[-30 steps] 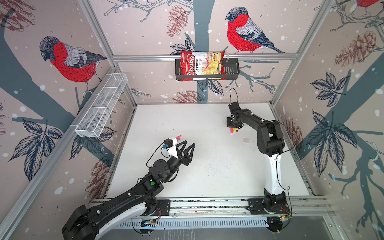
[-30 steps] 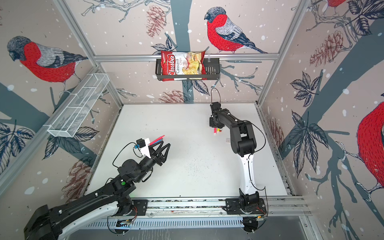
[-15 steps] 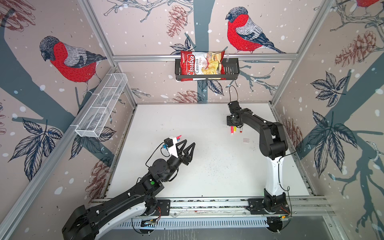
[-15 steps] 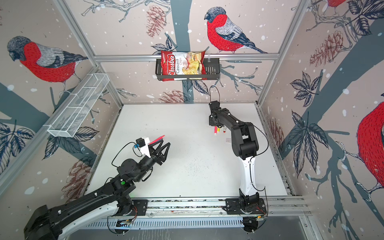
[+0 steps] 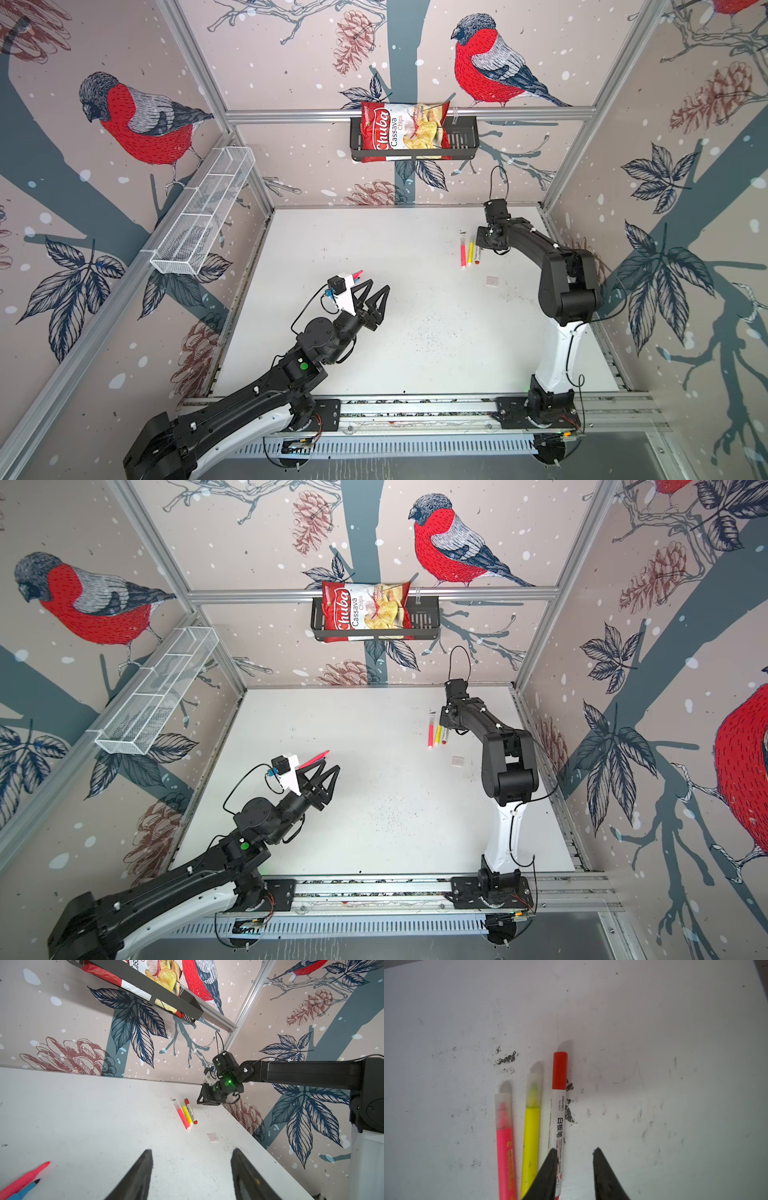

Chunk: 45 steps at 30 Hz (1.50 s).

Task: Insert the pens into the pen caps

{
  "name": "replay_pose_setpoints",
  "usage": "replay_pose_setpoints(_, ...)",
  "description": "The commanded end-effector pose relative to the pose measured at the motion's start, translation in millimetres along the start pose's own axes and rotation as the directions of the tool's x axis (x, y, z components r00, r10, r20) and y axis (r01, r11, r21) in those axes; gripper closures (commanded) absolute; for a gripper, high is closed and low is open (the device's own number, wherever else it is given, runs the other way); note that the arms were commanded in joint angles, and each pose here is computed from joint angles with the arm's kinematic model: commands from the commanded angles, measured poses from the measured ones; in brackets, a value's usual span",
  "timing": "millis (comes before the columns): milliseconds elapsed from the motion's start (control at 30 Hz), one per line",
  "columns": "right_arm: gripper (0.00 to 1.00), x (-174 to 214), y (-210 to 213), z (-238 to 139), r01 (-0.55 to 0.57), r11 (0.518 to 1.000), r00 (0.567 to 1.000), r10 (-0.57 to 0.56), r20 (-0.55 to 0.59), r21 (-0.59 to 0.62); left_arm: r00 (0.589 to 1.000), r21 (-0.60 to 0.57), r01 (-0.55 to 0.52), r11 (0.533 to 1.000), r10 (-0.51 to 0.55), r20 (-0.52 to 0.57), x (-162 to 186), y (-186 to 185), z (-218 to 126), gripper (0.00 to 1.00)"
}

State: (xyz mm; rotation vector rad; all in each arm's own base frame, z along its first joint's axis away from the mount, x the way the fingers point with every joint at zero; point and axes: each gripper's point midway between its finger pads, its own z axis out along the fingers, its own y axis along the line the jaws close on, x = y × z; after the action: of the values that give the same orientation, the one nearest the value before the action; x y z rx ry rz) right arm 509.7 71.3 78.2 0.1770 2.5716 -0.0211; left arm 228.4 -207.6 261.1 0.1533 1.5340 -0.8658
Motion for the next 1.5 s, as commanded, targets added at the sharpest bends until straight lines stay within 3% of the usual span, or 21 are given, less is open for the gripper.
replay_pose_setpoints(0,0.68,-6,-4,2,-0.051,0.998,0.999,0.052,0.010,-0.040,1.000,-0.037,-0.023,0.999,0.023,-0.001,-1,6,1,0.39)
replay_pose_setpoints(567,0.71,11,-8,53,-0.049,0.998,0.994,0.045,-0.100,-0.038,0.994,-0.183,-0.069,0.981,0.051,-0.100,4,30,8,0.39)
replay_pose_setpoints(1467,0.71,22,24,44,0.002,0.993,0.995,-0.014,-0.103,-0.117,0.992,-0.230,-0.072,0.970,0.046,-0.115,3,43,6,0.39)
